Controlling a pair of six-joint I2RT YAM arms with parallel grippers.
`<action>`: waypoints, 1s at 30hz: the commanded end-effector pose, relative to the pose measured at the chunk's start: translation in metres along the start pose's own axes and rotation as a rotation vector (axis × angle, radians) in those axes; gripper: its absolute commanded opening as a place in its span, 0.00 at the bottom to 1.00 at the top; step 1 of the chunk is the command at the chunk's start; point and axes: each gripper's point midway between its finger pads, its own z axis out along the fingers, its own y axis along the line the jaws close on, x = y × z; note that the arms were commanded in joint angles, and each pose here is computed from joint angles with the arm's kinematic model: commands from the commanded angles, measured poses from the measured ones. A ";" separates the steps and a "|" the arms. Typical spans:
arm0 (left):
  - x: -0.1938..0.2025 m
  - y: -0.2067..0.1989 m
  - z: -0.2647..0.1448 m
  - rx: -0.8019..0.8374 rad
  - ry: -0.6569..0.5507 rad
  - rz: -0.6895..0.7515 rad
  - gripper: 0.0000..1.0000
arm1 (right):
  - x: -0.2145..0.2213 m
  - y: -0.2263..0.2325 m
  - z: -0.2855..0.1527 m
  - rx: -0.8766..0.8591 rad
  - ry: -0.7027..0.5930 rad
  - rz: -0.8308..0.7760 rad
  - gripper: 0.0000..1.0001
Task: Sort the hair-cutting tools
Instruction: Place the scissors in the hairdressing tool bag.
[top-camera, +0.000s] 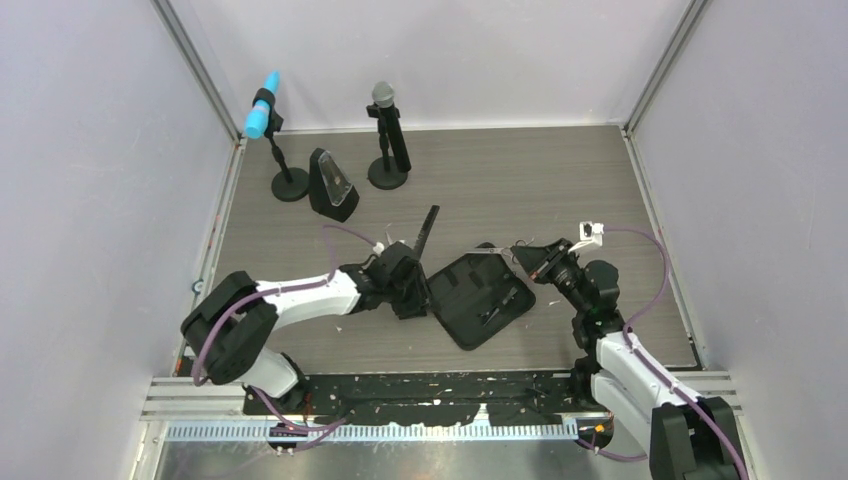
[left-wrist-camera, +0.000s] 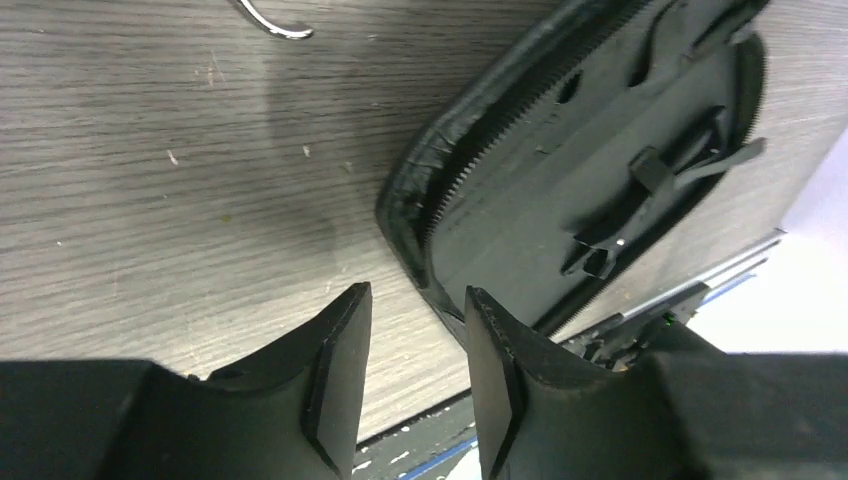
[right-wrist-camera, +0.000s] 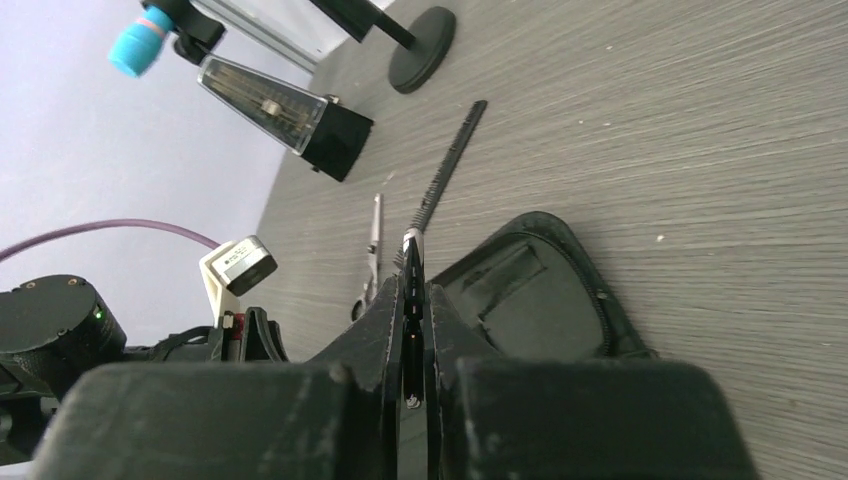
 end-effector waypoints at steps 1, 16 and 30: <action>-0.002 -0.004 0.007 -0.017 0.003 0.037 0.39 | -0.009 0.006 0.000 0.002 0.047 -0.115 0.05; 0.015 -0.006 0.031 -0.045 0.090 0.052 0.13 | 0.001 0.007 0.000 0.002 0.167 -0.174 0.05; 0.020 0.052 -0.032 -0.131 0.300 0.318 0.00 | 0.022 0.017 -0.018 -0.041 0.294 -0.175 0.05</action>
